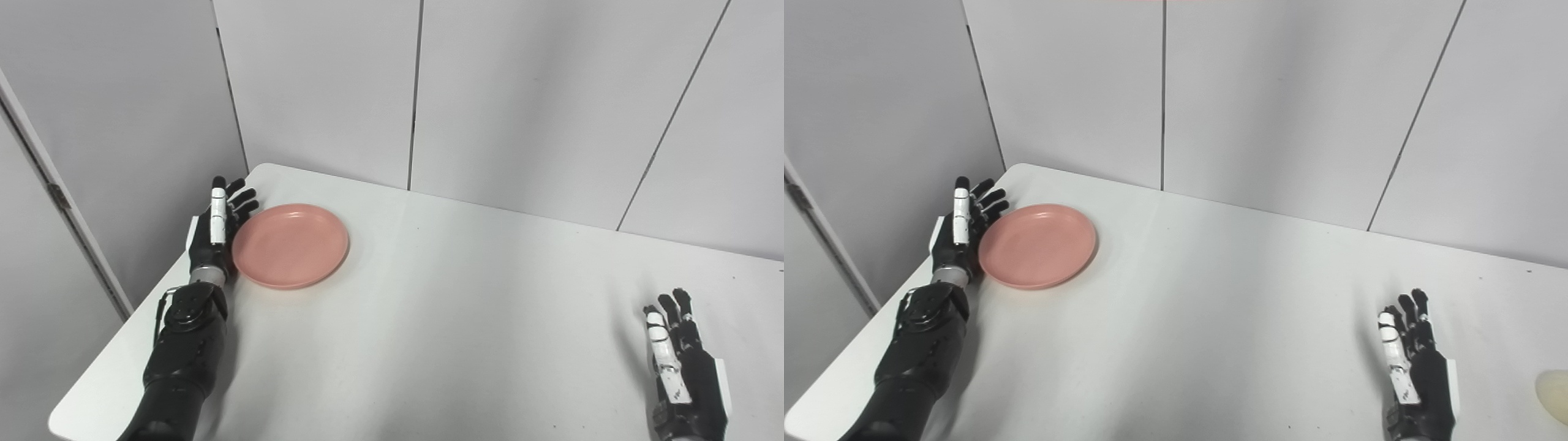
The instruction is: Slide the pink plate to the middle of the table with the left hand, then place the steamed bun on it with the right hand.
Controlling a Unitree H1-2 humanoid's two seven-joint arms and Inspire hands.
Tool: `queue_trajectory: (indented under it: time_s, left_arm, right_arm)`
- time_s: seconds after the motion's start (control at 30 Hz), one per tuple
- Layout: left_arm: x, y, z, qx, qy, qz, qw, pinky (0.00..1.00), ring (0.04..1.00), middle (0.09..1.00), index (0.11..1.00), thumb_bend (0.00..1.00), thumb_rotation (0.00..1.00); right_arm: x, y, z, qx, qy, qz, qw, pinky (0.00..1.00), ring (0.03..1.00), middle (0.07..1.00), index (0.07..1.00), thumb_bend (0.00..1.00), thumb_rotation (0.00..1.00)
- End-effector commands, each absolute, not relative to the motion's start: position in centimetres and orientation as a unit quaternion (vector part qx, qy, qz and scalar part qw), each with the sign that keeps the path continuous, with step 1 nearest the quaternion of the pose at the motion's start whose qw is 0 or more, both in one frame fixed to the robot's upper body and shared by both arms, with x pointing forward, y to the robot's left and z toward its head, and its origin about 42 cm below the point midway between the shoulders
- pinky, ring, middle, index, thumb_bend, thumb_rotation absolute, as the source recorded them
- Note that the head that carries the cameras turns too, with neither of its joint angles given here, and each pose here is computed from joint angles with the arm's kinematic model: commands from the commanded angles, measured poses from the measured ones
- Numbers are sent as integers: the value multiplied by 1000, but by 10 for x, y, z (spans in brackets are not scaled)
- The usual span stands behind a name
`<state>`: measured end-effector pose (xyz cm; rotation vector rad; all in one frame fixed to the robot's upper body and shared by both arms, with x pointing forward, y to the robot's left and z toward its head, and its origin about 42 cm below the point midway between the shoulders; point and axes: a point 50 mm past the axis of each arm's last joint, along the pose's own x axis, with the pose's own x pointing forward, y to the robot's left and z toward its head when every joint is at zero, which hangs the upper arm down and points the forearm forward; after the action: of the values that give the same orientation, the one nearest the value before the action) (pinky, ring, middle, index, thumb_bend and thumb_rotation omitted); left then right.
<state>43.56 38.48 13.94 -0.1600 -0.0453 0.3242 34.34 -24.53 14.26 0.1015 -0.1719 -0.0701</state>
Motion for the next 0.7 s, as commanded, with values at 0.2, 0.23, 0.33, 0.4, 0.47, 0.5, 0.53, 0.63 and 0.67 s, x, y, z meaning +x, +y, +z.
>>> queue_trajectory:
  time_s: [0.2,0.23,0.33,0.4,0.47,0.5,0.53,0.63,0.67]
  left_arm:
    - [451,339,143,-137,-37,86,986,740,763,765,760,856,1000]
    - [452,333,143,-143,-38,77,986,731,754,763,759,853,1000]
    - [453,318,143,-159,-42,53,985,720,750,761,761,851,1000]
    - [453,309,143,-167,-42,41,984,718,746,752,755,854,1000]
    - [452,299,142,-177,-42,29,983,729,743,748,753,848,1000]
    - [452,294,142,-181,-43,23,982,740,745,748,753,846,1000]
    - [451,290,141,-184,-42,18,982,742,744,747,751,845,1000]
    - [449,274,140,-194,-43,5,980,729,737,750,753,835,1000]
    - [448,268,140,-198,-44,2,979,730,736,752,754,829,1000]
  right_arm:
    - [348,-240,161,47,-112,-29,992,992,911,950,967,262,631]
    - [348,-239,161,46,-113,-28,992,993,911,952,968,260,629]
    - [348,-238,163,48,-114,-29,992,992,907,948,966,260,623]
    - [348,-238,163,49,-114,-30,992,995,908,946,961,259,610]
    - [348,-238,164,44,-114,-29,992,993,912,950,964,259,620]
    - [348,-237,164,43,-113,-29,992,990,910,949,963,259,629]
    - [347,-237,164,44,-112,-28,992,988,909,949,963,260,634]
    - [348,-236,164,48,-113,-27,992,995,903,943,967,266,659]
    - [348,-236,164,49,-114,-27,992,998,901,939,968,262,660]
